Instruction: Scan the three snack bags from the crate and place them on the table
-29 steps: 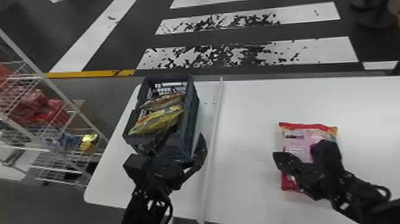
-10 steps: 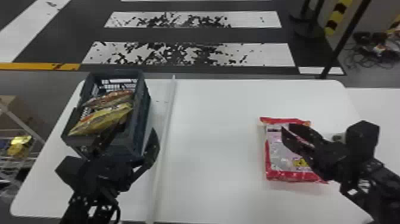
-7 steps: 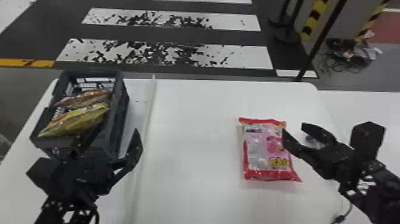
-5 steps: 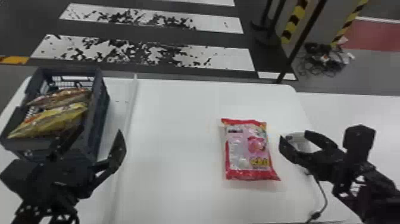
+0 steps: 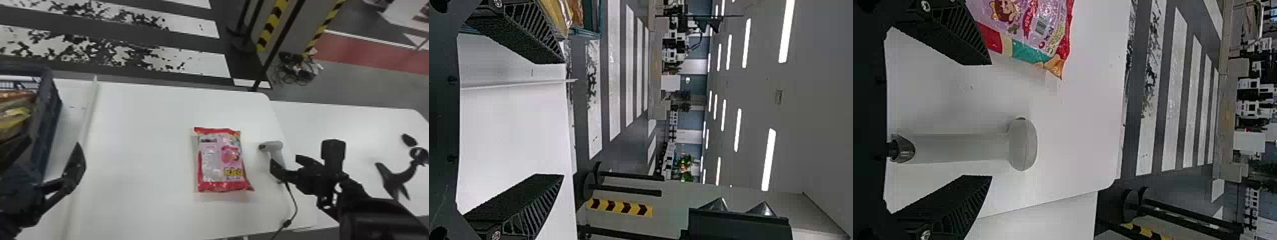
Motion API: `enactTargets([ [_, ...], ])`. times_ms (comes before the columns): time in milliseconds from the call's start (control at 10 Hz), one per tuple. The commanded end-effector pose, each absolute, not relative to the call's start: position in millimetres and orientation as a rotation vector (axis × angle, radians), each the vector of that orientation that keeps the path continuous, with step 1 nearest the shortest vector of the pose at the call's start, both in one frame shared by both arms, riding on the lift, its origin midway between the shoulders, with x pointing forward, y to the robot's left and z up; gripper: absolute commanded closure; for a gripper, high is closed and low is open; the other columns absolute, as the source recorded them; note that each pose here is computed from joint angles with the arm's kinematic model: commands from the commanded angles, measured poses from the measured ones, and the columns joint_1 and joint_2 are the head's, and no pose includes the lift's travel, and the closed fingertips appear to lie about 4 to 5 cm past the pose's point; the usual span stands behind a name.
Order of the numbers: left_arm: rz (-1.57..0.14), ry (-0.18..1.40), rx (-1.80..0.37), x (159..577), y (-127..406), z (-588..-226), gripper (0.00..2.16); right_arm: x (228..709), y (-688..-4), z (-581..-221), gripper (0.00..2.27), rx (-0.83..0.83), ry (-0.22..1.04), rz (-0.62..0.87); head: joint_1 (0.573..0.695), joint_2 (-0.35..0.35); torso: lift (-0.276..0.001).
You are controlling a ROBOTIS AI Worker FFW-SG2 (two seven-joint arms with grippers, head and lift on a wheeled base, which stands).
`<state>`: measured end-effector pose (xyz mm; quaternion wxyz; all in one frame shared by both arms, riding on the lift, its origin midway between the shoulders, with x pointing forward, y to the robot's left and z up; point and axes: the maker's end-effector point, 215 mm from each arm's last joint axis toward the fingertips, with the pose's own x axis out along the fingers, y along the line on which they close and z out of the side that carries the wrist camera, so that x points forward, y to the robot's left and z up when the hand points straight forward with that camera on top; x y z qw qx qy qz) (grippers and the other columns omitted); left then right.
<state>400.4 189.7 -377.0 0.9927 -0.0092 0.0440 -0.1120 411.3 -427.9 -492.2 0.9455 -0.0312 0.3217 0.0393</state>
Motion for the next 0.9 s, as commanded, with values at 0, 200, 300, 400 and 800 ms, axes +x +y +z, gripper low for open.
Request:
enactTargets([
  [0, -0.225, 0.091, -0.022, 396.1, 187.9, -379.2, 0.06, 414.4, -434.6, -505.9, 0.07, -0.071, 0.687, 0.082, 0.695, -0.323, -0.062],
  [200, -0.224, 0.079, -0.021, 389.3, 187.9, -377.8, 0.06, 422.0, -440.9, -522.4, 0.07, -0.098, 0.726, 0.086, 0.695, -0.332, -0.062],
  [300, -0.223, 0.076, -0.023, 386.6, 187.9, -377.9, 0.06, 427.6, -443.1, -526.7, 0.07, -0.115, 0.738, 0.086, 0.695, -0.338, -0.062],
  [400, -0.222, 0.077, -0.024, 385.5, 188.0, -379.9, 0.06, 432.8, -444.2, -534.2, 0.07, -0.13, 0.758, 0.088, 0.695, -0.341, -0.062],
  [800, -0.224, 0.082, -0.03, 382.9, 184.8, -386.7, 0.06, 457.6, -443.5, -564.5, 0.49, -0.179, 0.828, 0.097, 0.695, -0.338, -0.062],
])
